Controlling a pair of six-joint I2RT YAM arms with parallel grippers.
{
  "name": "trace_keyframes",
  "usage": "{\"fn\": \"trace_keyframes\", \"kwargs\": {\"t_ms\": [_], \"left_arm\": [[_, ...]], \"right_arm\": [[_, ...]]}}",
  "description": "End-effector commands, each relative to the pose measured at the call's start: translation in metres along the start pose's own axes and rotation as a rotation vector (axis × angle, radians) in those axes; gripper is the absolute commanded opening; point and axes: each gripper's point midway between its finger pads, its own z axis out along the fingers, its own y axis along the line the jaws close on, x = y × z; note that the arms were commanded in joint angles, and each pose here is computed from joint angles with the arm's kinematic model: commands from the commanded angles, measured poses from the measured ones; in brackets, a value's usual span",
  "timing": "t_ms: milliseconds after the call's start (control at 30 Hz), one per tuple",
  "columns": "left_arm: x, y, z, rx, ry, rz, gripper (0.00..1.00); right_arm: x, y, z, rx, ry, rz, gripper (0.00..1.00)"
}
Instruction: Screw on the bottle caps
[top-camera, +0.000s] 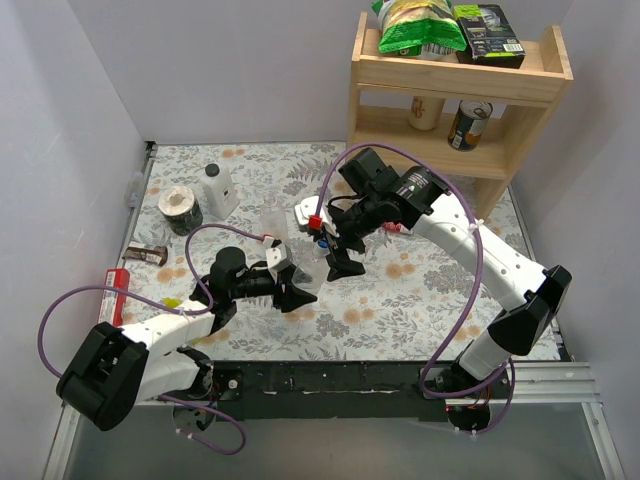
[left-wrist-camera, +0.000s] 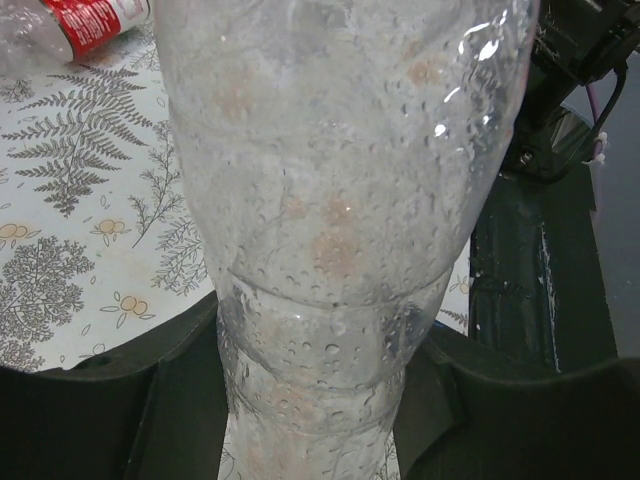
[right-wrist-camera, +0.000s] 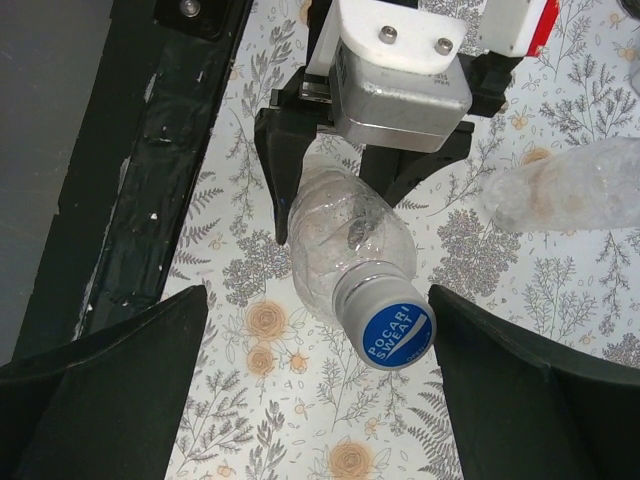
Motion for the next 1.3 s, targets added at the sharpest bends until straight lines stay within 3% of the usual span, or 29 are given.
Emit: {"fn": "trace_keyframes", "kwargs": {"t_ms": [0, 700, 833, 1000, 1267], "left_arm": [[-0.023, 0.007, 0.002, -0.025, -0.058, 0.020, 0.00], [-0.028, 0.023, -0.006, -0.111, -0.101, -0.053, 0.00], [-0.023, 0.022, -0.006, -0.091, -0.078, -0.014, 0.00], [-0.019, 0.008, -0.004, 0.008, -0.035, 0.031, 0.00], [-0.022, 0.006, -0.001, 0.049, -0.012, 0.030, 0.00]], "right_arm": [[-0.003, 0.009, -0.006, 0.000, -0.008, -0.015, 0.98], [0.033, 0.028, -0.015, 0.034, 0.115, 0.055, 0.98], [0.035, 0.014, -0.023, 0.138, 0.125, 0.136, 0.97], [0.004, -0.038, -0.044, 0.286, -0.012, 0.206, 0.98], [-0.034, -0.030, -0.025, 0.129, -0.180, 0.069, 0.98]]}}
